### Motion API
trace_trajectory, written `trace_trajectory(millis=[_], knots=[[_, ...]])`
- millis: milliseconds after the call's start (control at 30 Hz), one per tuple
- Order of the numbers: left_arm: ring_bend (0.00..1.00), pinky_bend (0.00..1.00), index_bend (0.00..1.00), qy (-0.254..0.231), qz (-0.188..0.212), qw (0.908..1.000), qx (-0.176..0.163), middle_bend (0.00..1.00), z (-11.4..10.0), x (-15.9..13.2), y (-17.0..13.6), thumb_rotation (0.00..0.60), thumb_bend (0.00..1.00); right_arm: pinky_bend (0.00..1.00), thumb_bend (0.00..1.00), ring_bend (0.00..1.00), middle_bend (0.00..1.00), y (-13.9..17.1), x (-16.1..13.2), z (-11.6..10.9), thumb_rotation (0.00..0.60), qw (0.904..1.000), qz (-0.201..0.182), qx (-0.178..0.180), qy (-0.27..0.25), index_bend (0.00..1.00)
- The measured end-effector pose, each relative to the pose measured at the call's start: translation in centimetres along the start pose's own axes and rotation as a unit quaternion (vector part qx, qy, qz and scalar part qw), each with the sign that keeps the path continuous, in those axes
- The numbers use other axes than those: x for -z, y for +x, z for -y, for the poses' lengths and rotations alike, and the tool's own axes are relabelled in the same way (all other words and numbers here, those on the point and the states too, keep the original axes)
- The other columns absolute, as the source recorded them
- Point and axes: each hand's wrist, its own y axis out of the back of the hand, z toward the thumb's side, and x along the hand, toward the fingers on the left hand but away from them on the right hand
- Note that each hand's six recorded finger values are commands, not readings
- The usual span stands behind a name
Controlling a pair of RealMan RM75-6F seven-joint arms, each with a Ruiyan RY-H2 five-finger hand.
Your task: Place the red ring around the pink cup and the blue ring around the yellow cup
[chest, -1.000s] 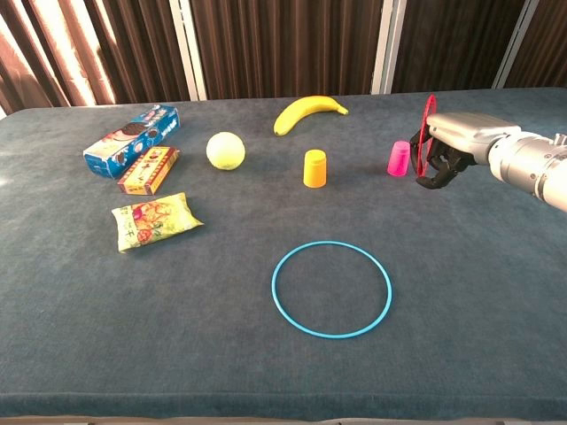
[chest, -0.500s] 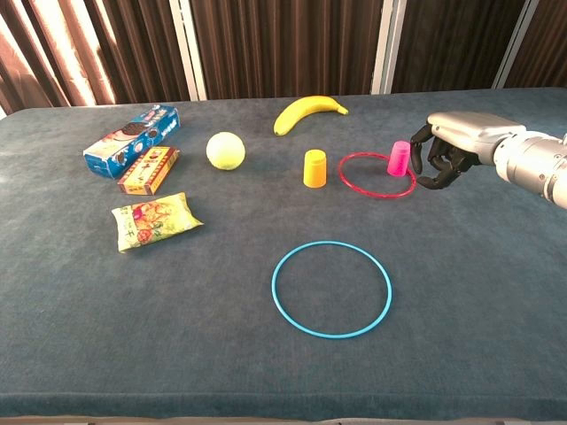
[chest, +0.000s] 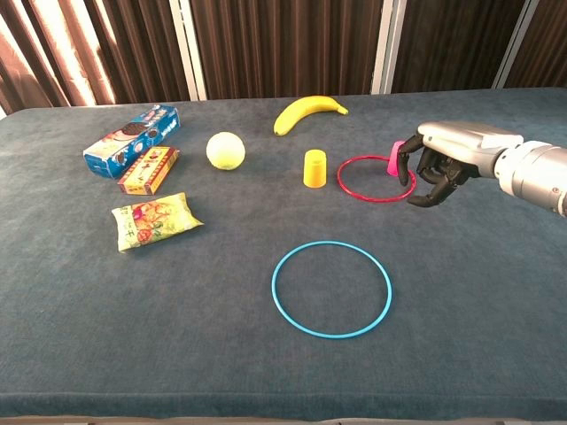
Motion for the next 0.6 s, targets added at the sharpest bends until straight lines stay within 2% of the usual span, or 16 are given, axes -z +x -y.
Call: trace_trajectory(millis=[167,300,433,600], knots=[[0.00,0.13,0.02,-0.001,0.000,1.0000,-0.001,0.00,0.0,0.0,0.0,0.600,0.42,1.00,0.36,1.00,1.00,3.2,-2.7,0.4,0.600,0.9975,-0.069,-0.015,-0.001,0.64],[0.00,0.13,0.02,-0.002,0.000,1.0000,-0.001,0.00,0.0,0.0,0.0,0.600,0.42,1.00,0.36,1.00,1.00,6.5,-3.9,1.1,0.600,0.9919,-0.121,-0.037,0.009,0.64],[0.00,0.13,0.02,-0.001,0.002,1.0000,0.000,0.00,0.0,-0.1,0.0,0.600,0.42,1.00,0.38,1.00,1.00,9.0,-4.2,2.1,0.600,0.9861,-0.153,-0.063,0.020,0.65],[0.00,0.13,0.02,-0.001,0.003,1.0000,0.000,0.00,0.0,-0.2,0.0,0.600,0.42,1.00,0.44,1.00,1.00,10.3,-4.5,2.8,0.600,0.9818,-0.171,-0.082,0.015,0.66]])
